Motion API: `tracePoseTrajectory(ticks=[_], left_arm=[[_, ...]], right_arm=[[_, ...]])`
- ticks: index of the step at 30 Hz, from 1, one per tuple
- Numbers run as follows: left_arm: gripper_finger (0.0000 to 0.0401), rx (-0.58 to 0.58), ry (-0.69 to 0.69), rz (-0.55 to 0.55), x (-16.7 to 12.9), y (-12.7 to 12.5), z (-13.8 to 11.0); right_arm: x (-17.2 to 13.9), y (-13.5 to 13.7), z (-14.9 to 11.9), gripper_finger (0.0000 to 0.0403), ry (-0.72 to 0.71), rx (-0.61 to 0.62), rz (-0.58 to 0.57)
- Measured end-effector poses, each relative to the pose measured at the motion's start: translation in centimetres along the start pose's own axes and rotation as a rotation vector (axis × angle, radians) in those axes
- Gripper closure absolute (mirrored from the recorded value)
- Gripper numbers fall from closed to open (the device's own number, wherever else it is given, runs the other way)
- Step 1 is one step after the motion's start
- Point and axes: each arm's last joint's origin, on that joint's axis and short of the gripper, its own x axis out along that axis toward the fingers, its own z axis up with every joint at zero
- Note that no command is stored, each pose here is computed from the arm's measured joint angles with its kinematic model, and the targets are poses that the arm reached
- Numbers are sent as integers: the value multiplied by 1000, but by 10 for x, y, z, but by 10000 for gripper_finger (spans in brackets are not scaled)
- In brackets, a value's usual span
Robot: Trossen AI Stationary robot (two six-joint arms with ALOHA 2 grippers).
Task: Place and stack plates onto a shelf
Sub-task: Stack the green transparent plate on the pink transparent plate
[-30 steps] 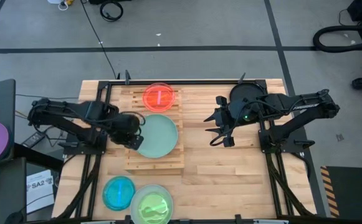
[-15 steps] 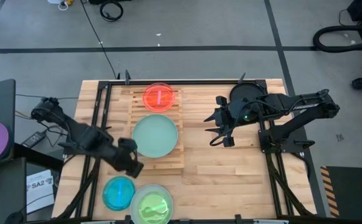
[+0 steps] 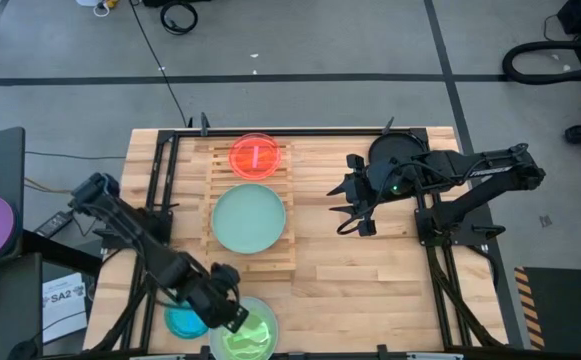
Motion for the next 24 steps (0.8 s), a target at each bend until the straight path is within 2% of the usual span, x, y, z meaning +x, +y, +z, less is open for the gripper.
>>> tracePoseTrajectory(ticks=[7, 12, 24], left_arm=[[229, 38, 32, 142, 46, 6, -16], [229, 48, 28, 204, 68, 11, -20], [229, 95, -51, 246, 73, 15, -16]], right_arm=[[0, 0, 0, 237, 0, 0, 0], [0, 0, 0, 237, 0, 0, 0], [0, 0, 0, 237, 1, 0, 0]])
